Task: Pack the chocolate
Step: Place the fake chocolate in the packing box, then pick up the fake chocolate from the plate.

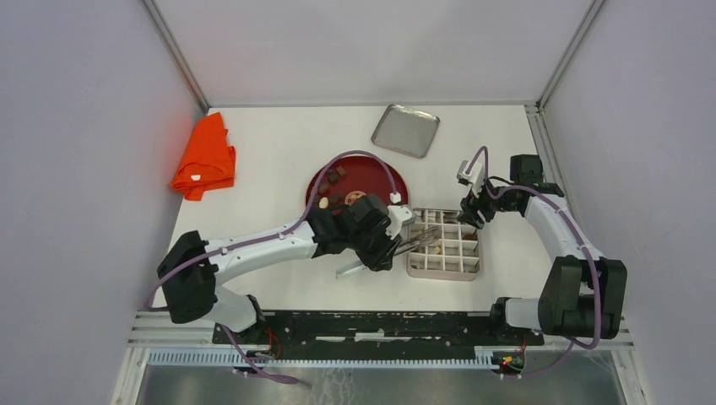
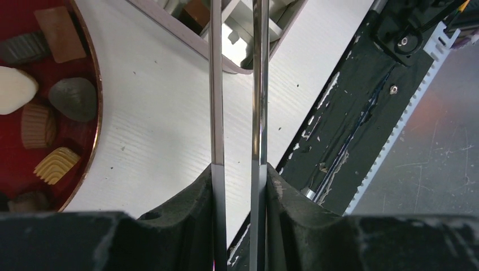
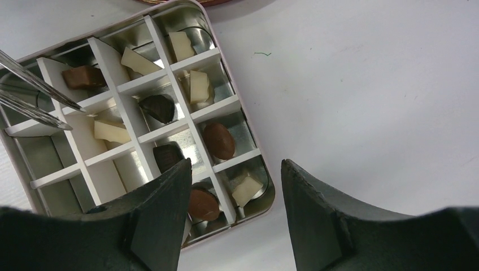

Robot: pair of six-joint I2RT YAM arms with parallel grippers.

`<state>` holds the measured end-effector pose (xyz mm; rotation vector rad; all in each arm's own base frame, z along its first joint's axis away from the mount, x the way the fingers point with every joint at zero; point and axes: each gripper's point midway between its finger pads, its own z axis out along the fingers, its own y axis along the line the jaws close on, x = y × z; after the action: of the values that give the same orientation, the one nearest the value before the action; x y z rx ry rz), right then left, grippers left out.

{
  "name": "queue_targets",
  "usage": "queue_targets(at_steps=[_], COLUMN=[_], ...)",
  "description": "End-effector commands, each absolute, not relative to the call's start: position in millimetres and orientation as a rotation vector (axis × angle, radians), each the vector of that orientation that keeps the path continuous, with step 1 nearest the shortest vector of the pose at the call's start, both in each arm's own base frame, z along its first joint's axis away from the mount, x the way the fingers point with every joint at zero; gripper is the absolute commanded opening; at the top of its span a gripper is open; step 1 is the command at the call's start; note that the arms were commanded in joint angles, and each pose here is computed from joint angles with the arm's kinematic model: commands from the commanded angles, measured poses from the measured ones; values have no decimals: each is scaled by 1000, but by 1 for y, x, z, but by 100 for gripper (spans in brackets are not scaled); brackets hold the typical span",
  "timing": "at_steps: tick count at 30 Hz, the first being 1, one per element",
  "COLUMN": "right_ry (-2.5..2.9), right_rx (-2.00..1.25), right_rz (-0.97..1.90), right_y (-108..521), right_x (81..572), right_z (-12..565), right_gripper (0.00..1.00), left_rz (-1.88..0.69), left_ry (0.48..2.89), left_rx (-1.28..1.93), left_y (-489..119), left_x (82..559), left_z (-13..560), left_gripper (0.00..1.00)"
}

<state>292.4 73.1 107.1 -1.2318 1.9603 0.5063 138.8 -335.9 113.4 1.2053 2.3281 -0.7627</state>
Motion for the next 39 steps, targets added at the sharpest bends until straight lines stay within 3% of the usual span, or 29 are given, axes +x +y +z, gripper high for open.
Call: queue_targets(at_steps=[1, 17, 39], right_ry=[1900, 1898, 1906], right_rx=[-1239, -1241, -1247], right_rz=[500, 506, 523], right_y=[76, 76, 77], right_x=[294, 293, 291], right_z=[119, 119, 116], right_gripper=[65, 66, 66], left_rz=[-796, -556, -326], left_ry=[2216, 2401, 2501], left_rx=[1103, 849, 1092], left_y=[-339, -241, -220], left_x=[154, 204, 214], left_z=[152, 154, 122], left_gripper=[37, 37, 39])
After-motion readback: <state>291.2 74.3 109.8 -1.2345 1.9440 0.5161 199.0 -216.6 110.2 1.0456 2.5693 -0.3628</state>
